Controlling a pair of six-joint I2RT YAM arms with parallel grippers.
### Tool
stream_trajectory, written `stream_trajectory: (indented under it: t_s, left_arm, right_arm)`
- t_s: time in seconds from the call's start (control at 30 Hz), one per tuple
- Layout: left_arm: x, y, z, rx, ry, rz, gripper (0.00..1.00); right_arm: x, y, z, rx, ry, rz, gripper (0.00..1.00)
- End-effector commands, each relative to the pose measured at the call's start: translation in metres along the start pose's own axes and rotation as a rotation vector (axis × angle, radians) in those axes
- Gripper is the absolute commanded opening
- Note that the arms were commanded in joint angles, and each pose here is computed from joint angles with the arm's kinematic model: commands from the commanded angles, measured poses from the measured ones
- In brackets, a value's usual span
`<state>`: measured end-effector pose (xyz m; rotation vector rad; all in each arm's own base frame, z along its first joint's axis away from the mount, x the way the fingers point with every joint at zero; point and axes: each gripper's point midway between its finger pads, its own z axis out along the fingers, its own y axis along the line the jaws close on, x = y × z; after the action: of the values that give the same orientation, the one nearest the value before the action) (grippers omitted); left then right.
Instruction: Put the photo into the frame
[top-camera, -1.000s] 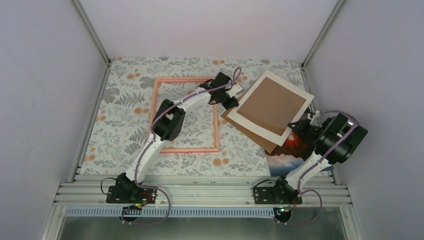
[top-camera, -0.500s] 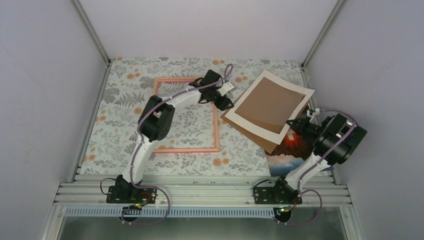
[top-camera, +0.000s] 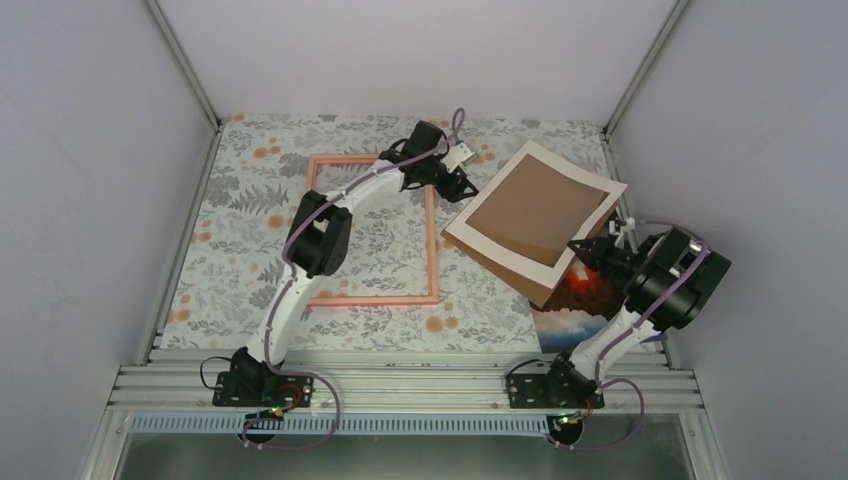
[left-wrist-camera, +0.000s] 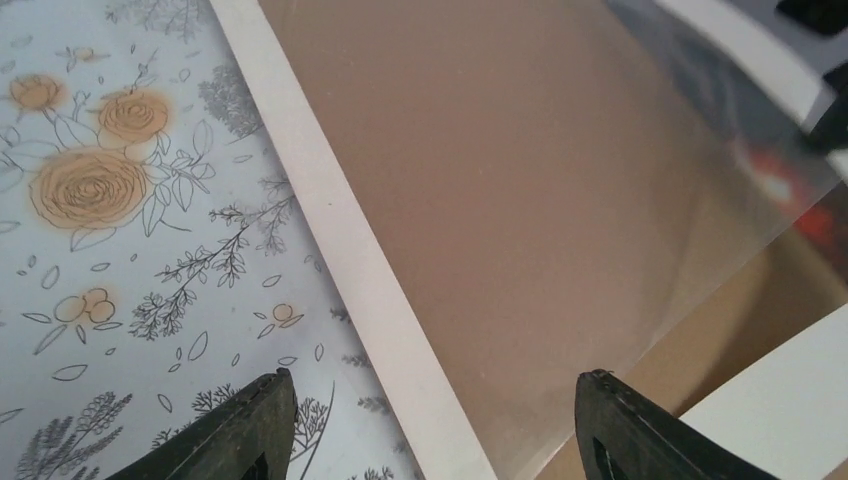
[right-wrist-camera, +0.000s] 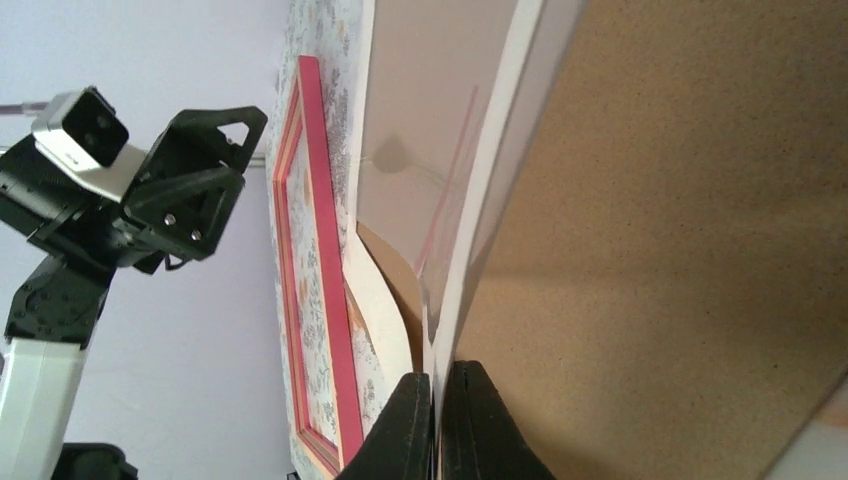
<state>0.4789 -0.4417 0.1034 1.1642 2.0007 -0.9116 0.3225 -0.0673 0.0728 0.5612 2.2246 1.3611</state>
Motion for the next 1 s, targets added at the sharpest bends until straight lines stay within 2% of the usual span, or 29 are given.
stream_trajectory:
  t_s: [0.0, 0.37, 0.67, 0.8, 0.97]
  left_arm:
    - [0.013, -0.002, 0.006, 0.181, 0.027, -0.307, 0.7]
    - [0.056, 0.007, 0.032, 0.194, 0.088, -0.465, 0.67]
    - [0.057, -0.004, 0.048, 0.236, 0.084, -0.525, 0.64]
    - [0.064, 0.006, 0.055, 0.137, 0.105, -0.546, 0.59]
    - [0.042, 0.039, 0.037, -0.101, 0.068, -0.496, 0.63]
  right_arm:
    - [-0.003, -0.009, 0.011, 0.016, 0.037, -0.021, 0.04]
    - [0.005, -0.037, 0.018, 0.12, 0.085, -0.01, 0.04]
    - [0.012, -0.042, 0.031, 0.152, 0.145, -0.027, 0.04]
    - [0.014, -0.047, 0.035, 0.193, 0.175, -0.034, 0.04]
    - [0.011, -0.061, 0.031, 0.279, 0.191, -0.043, 0.04]
